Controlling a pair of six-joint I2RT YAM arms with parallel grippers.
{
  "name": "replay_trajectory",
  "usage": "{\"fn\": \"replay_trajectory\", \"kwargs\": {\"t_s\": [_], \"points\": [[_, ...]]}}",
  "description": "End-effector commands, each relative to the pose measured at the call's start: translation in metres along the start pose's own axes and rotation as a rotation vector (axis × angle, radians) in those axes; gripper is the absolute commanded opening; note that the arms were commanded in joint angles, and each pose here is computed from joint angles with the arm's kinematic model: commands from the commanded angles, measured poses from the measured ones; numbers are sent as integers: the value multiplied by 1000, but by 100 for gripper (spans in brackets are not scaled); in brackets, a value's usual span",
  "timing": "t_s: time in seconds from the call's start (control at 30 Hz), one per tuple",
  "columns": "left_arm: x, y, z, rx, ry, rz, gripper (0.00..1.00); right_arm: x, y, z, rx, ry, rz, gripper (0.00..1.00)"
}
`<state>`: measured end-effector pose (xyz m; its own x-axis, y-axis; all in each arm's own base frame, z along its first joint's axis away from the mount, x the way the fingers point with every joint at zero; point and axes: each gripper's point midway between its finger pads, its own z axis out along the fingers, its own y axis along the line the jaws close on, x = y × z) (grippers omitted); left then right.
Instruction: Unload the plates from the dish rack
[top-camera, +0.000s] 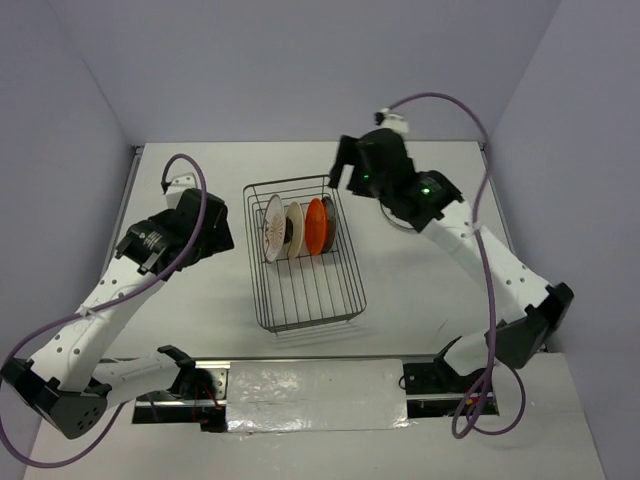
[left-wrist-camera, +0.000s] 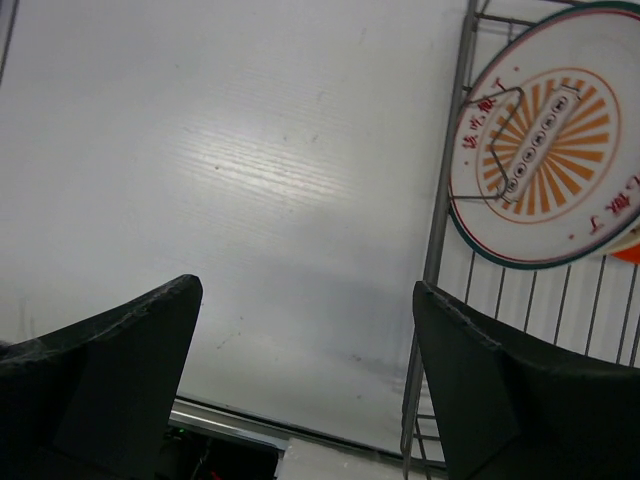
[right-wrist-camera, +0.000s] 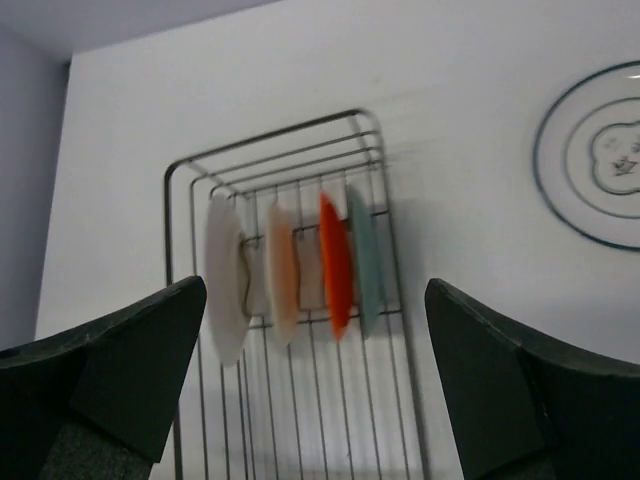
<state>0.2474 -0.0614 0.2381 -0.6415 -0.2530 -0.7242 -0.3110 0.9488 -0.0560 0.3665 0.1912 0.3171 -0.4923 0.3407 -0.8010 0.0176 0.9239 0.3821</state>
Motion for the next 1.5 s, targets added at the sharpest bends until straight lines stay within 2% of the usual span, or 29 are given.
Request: {"fn": "replay_trajectory", "kwargs": {"t_s": [0.0, 0.07, 0.1, 0.13, 0.2, 0.3, 0.33, 0.57, 0.7, 0.83, 0.87, 0.93, 1.0, 1.17, 1.27, 1.33, 1.4, 1.43, 1.47], "points": [[-22, 27, -13, -118, -97, -115, 100, 51, 12, 3, 182, 119, -217, 96], [-26, 32, -17, -123, -124, -119, 100, 75, 43, 3, 166, 155, -297, 92], [-26, 31, -17, -113, -127, -112, 99, 67, 65, 2, 137, 135, -293, 90], [-25, 31, -18, -95, -123, -96, 99, 91, 68, 20, 175, 190, -345, 87], [-25, 30, -20, -74, -127, -87, 99, 112, 99, 34, 135, 218, -394, 81], [-23, 31, -22, -53, -126, -65, 99, 122, 129, 40, 77, 223, -425, 77], [-21, 33, -22, -53, -126, -53, 99, 139, 131, 51, 79, 259, -444, 75], [-16, 41, -27, -43, -128, -11, 99, 180, 123, 88, 142, 308, -482, 61], [-11, 42, -26, -32, -121, 13, 100, 186, 117, 89, 203, 305, -477, 33], [-11, 40, -25, -22, -119, 28, 99, 166, 123, 73, 219, 233, -424, 24], [-11, 39, -24, -20, -117, 33, 99, 155, 125, 66, 211, 214, -395, 17], [-12, 36, -23, -9, -117, 32, 99, 145, 125, 61, 211, 188, -354, 12], [-14, 34, -23, -3, -121, 31, 99, 131, 126, 51, 216, 152, -316, 0], [-21, 30, -23, 2, -142, 33, 99, 67, 137, 9, 155, 41, -185, 0], [-28, 29, -23, -3, -158, 22, 100, 10, 127, -29, 117, -57, -72, 0], [-29, 26, -22, 5, -156, 21, 99, -20, 100, -53, 127, -97, -3, 0], [-31, 21, -22, 21, -159, 12, 100, -48, 53, -51, 203, -134, 91, 0], [-31, 18, -21, 27, -154, 11, 99, -37, 20, -54, 222, -91, 101, 0], [-29, 13, -20, 53, -141, 16, 100, -66, -11, -39, 221, -164, 175, 0]]}}
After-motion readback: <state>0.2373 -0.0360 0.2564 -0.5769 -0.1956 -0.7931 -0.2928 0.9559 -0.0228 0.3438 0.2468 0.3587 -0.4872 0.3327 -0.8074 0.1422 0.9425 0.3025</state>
